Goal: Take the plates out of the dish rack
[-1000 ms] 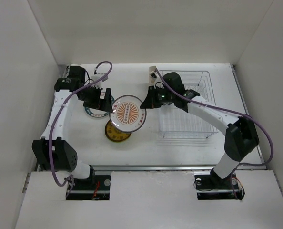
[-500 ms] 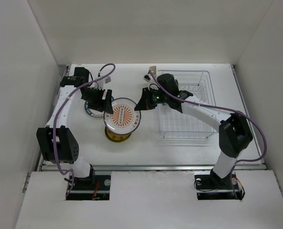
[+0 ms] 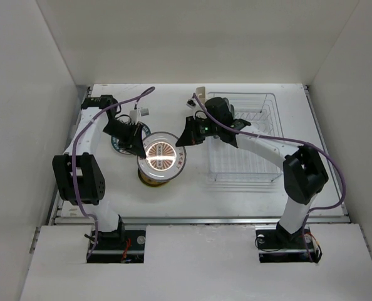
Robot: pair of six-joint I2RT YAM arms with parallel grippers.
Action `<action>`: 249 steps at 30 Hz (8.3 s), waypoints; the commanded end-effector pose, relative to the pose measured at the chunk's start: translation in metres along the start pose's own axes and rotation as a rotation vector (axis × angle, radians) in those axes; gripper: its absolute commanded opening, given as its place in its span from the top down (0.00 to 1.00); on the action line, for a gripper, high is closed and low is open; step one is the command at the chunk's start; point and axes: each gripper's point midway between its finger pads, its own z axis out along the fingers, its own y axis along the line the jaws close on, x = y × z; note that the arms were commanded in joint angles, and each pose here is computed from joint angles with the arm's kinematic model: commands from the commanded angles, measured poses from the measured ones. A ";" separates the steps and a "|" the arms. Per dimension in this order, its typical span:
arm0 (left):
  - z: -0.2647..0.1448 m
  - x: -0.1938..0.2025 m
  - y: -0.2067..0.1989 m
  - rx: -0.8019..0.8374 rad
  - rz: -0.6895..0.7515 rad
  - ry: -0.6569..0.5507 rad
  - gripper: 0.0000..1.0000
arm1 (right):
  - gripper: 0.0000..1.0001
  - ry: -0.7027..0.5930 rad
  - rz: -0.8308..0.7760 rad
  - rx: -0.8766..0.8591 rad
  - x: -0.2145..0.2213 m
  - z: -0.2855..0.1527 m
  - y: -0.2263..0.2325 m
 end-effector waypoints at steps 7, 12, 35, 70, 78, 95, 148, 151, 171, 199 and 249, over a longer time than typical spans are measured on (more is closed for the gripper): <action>-0.015 -0.006 -0.045 0.083 0.023 -0.074 1.00 | 1.00 -0.083 -0.055 -0.095 -0.028 0.004 0.032; -0.014 -0.011 -0.040 0.050 0.007 -0.105 1.00 | 1.00 -0.090 -0.050 -0.076 -0.031 0.004 0.030; -0.010 -0.030 -0.024 -0.012 -0.059 -0.151 1.00 | 0.84 -0.083 -0.026 0.020 -0.036 0.009 0.014; -0.047 -0.063 0.186 -0.277 -0.611 -0.450 1.00 | 0.00 -0.439 -0.107 0.408 -0.113 -0.121 0.047; -0.041 -0.051 0.205 -0.272 -0.678 -0.433 0.90 | 0.00 -0.453 -0.119 0.412 -0.103 -0.141 0.054; -0.051 -0.003 0.213 -0.494 -0.722 -0.281 0.32 | 0.00 -0.455 -0.127 0.422 -0.095 -0.155 0.059; -0.104 0.020 0.164 -0.663 -0.563 -0.310 0.25 | 0.47 -0.314 0.340 1.152 -0.085 -0.164 -0.227; -0.105 0.020 0.164 -0.664 -0.554 -0.306 0.25 | 0.49 -0.300 0.344 1.168 -0.080 -0.162 -0.234; -0.119 0.012 0.144 -0.656 -0.516 -0.365 0.25 | 1.00 -0.496 0.198 1.493 -0.123 -0.299 -0.151; -0.138 0.027 0.127 -0.744 -0.490 -0.379 0.24 | 1.00 -0.010 -0.146 0.224 -0.025 0.011 0.033; -0.141 0.034 0.121 -0.769 -0.434 -0.373 0.24 | 0.01 -0.360 0.172 1.158 -0.125 -0.174 -0.150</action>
